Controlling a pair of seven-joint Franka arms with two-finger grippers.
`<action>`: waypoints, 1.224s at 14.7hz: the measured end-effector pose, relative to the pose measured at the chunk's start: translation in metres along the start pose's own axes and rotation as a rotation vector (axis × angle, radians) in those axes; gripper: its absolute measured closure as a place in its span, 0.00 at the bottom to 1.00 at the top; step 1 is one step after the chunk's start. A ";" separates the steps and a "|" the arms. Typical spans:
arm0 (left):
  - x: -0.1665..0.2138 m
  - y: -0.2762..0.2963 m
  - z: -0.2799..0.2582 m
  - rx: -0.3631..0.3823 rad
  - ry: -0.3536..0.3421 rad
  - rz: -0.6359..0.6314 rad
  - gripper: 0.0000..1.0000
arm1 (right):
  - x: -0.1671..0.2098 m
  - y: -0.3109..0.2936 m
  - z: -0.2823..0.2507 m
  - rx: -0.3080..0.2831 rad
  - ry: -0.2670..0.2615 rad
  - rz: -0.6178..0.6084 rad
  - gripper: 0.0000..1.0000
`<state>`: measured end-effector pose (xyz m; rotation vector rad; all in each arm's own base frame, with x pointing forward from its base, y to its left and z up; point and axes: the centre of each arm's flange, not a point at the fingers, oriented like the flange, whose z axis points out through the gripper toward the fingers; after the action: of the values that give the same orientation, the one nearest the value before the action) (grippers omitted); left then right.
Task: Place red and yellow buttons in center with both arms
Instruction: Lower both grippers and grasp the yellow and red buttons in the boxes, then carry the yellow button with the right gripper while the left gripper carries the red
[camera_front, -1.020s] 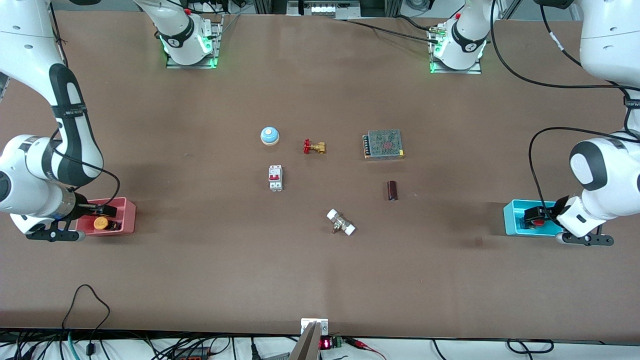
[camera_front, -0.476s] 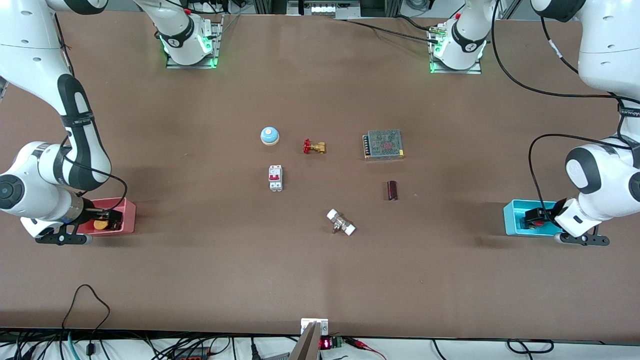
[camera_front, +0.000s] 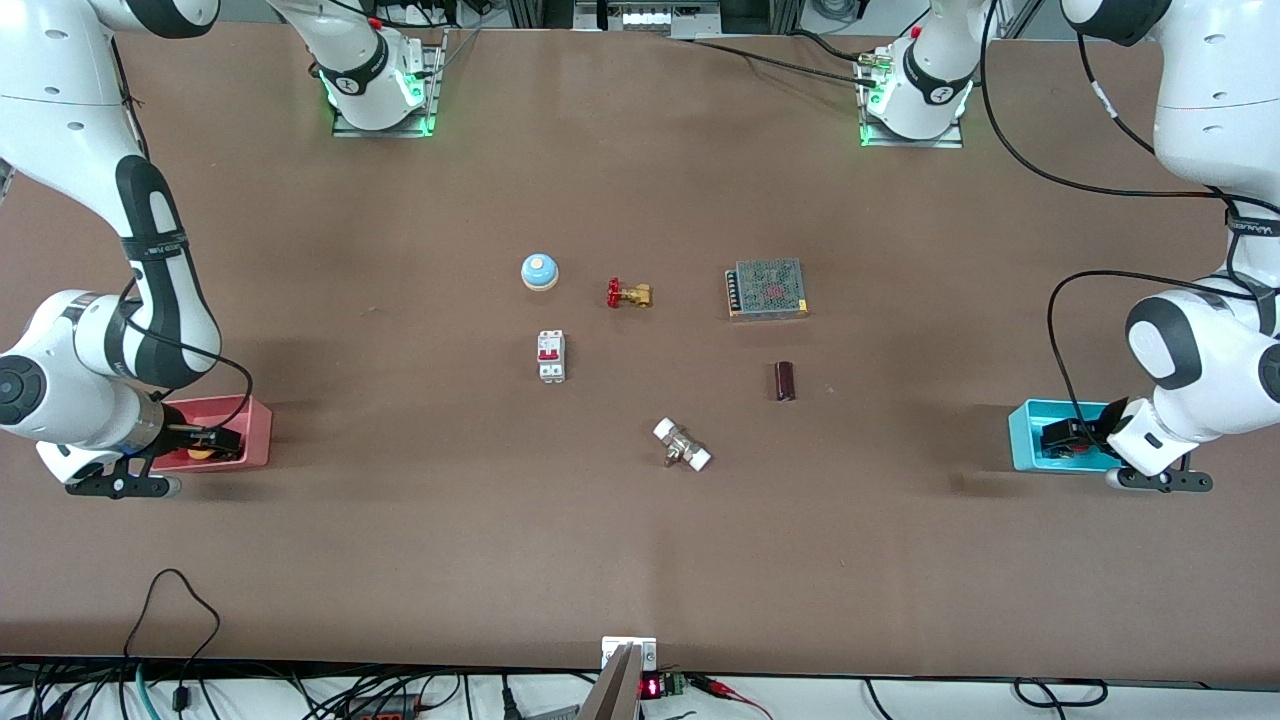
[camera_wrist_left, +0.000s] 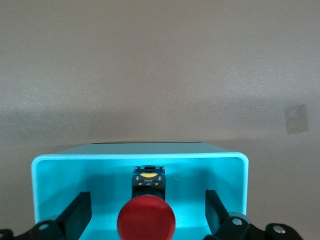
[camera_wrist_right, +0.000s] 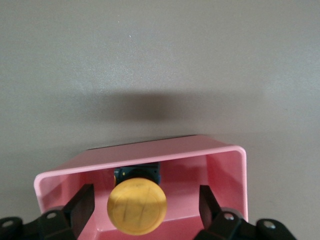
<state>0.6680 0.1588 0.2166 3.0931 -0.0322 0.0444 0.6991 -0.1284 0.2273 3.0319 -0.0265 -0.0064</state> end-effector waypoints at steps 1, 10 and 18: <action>0.000 0.001 0.001 -0.001 0.000 0.000 0.00 | 0.000 0.000 0.001 0.000 -0.001 0.000 0.13; -0.001 0.003 0.019 0.002 -0.006 0.003 0.04 | 0.002 -0.002 0.001 0.001 0.001 -0.004 0.55; 0.003 0.003 0.008 -0.002 -0.006 0.005 0.66 | 0.002 -0.005 -0.002 0.006 -0.014 -0.009 0.64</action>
<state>0.6715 0.1552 0.2085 3.0917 -0.0409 0.0356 0.7017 -0.1231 0.2289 3.0378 -0.0133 -0.0284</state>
